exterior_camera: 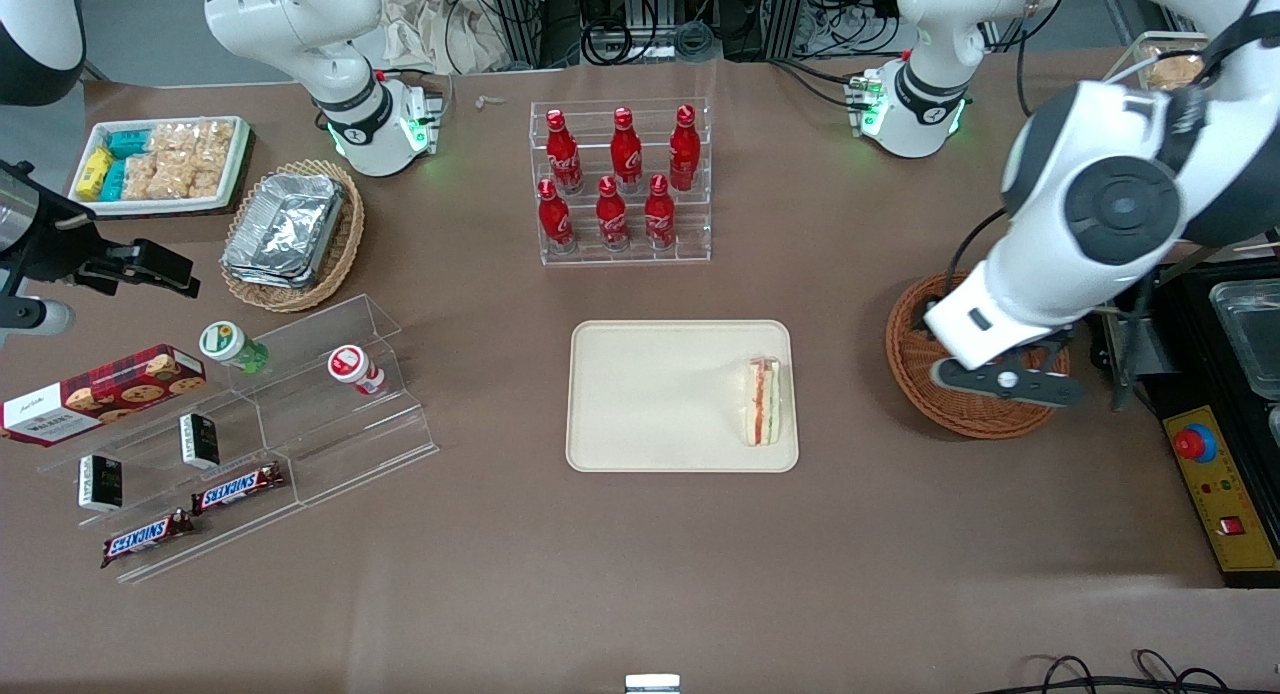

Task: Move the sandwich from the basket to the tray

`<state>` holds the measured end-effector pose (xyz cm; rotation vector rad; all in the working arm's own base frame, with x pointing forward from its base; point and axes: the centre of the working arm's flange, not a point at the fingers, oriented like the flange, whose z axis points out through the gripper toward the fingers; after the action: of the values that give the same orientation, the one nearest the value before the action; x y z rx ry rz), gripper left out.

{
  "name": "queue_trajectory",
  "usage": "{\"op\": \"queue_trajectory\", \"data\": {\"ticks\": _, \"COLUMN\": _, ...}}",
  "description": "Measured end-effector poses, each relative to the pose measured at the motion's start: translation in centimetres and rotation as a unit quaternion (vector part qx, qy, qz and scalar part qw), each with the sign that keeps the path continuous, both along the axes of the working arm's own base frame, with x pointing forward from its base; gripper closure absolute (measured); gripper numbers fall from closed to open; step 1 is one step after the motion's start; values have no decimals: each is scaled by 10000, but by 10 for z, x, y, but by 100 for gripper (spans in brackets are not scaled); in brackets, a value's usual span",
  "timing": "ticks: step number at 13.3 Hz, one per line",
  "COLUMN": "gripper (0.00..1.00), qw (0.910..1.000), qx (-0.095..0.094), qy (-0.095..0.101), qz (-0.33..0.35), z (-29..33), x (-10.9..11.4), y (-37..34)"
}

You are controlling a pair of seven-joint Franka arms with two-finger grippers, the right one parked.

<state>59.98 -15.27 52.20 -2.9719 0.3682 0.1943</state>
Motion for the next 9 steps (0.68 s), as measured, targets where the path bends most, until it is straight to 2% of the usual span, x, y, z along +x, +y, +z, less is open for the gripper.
{"op": "queue_trajectory", "data": {"ticks": 7, "gripper": 0, "qw": 9962, "qx": 70, "qy": -158, "qz": 859, "z": 39, "x": 12, "y": 81}}
{"op": "queue_trajectory", "data": {"ticks": 9, "gripper": 0, "qw": 9944, "qx": 11, "qy": -163, "qz": 1044, "z": 44, "x": 11, "y": 100}}
